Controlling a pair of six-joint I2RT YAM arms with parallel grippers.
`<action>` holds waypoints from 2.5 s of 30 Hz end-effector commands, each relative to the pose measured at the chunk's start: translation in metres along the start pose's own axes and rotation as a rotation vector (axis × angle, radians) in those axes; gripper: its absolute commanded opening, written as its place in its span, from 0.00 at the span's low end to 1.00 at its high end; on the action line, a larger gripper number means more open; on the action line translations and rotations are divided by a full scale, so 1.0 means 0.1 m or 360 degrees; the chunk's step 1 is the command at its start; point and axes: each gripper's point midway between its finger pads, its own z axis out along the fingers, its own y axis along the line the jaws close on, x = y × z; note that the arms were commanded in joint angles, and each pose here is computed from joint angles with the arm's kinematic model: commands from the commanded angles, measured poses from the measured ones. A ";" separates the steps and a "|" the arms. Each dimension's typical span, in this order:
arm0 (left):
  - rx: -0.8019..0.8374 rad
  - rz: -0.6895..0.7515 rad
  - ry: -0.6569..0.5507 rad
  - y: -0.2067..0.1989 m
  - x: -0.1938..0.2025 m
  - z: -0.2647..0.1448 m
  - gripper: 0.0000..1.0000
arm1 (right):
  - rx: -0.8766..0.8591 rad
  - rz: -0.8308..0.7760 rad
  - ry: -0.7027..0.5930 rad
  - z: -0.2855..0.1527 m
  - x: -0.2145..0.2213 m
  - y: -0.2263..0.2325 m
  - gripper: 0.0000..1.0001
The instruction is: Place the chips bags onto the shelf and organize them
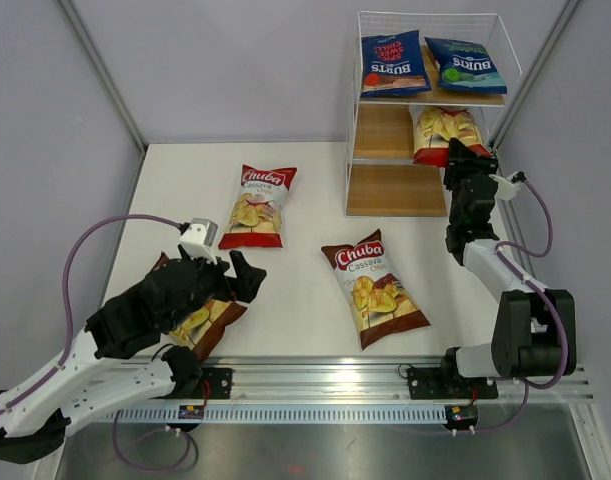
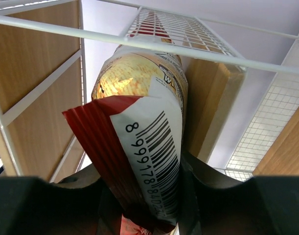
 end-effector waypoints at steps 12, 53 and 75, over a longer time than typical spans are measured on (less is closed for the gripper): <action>-0.0039 0.0054 -0.0096 0.06 -0.08 0.05 0.99 | -0.0016 -0.0043 -0.0064 0.22 -0.03 0.02 0.59; -0.0378 -0.0104 -0.0024 0.40 -0.15 0.42 0.99 | 0.0235 -0.0200 0.0048 -0.51 -0.24 0.07 0.99; 0.0094 -0.0462 0.0169 1.45 -1.13 1.64 0.99 | -0.0265 -0.0987 0.1388 -2.51 0.43 -0.07 1.00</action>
